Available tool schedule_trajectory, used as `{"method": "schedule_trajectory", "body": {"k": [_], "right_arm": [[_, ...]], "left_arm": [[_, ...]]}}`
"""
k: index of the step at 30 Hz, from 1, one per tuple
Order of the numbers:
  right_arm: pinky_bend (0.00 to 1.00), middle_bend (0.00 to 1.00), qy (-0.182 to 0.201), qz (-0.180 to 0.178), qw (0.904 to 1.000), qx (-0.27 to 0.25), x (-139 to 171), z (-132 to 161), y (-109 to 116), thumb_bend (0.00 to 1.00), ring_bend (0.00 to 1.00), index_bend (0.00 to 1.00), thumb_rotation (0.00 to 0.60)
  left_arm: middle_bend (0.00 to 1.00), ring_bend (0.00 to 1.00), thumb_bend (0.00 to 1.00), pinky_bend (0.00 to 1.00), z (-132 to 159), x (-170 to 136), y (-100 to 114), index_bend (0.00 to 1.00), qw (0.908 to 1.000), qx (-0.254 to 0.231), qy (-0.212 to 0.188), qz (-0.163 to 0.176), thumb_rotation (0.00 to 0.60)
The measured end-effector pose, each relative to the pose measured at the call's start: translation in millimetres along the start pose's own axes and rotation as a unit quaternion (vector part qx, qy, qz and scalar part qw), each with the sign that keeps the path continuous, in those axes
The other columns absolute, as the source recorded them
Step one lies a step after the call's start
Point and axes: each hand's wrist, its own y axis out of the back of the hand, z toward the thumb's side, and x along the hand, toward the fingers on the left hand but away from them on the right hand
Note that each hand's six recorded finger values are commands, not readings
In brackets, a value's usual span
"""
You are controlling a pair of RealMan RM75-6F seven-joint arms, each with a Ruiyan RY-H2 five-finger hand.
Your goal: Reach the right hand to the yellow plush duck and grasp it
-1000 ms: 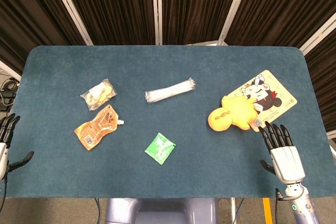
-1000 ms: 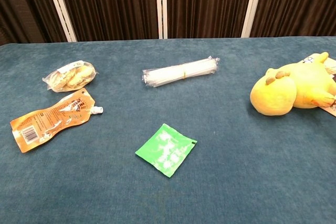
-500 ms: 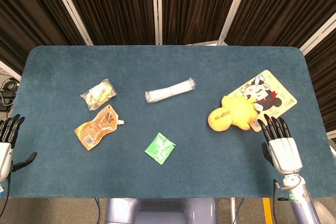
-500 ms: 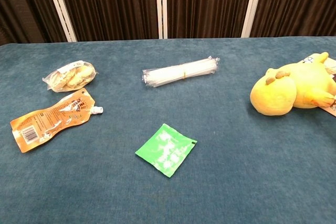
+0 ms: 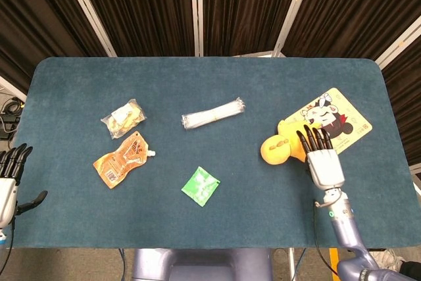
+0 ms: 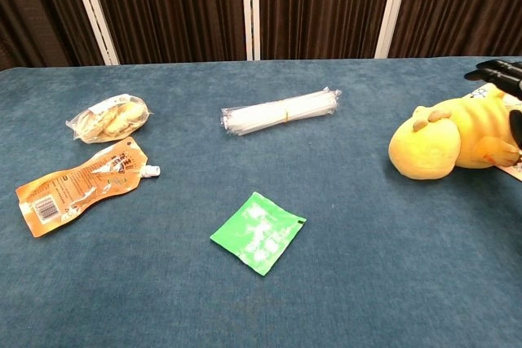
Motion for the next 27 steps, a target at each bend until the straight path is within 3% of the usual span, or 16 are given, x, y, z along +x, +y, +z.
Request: {"method": "schedule_trajectory", "body": {"k": [16, 27], "right_arm": [[0.00, 0.00, -0.001, -0.004, 1.0000, -0.005, -21, 28, -37, 1.00, 0.00, 0.00, 0.600], [0.00, 0.00, -0.011, 0.013, 0.9998, 0.006, -31, 26, -63, 1.00, 0.00, 0.00, 0.600]], "left_arm": [[0.00, 0.00, 0.21, 0.00, -1, 2, -4, 0.00, 1.0000, 0.002, 0.002, -0.007, 0.600], [0.00, 0.00, 0.21, 0.00, -3, 4, -6, 0.00, 0.9999, 0.004, 0.006, -0.013, 0.600]]}}
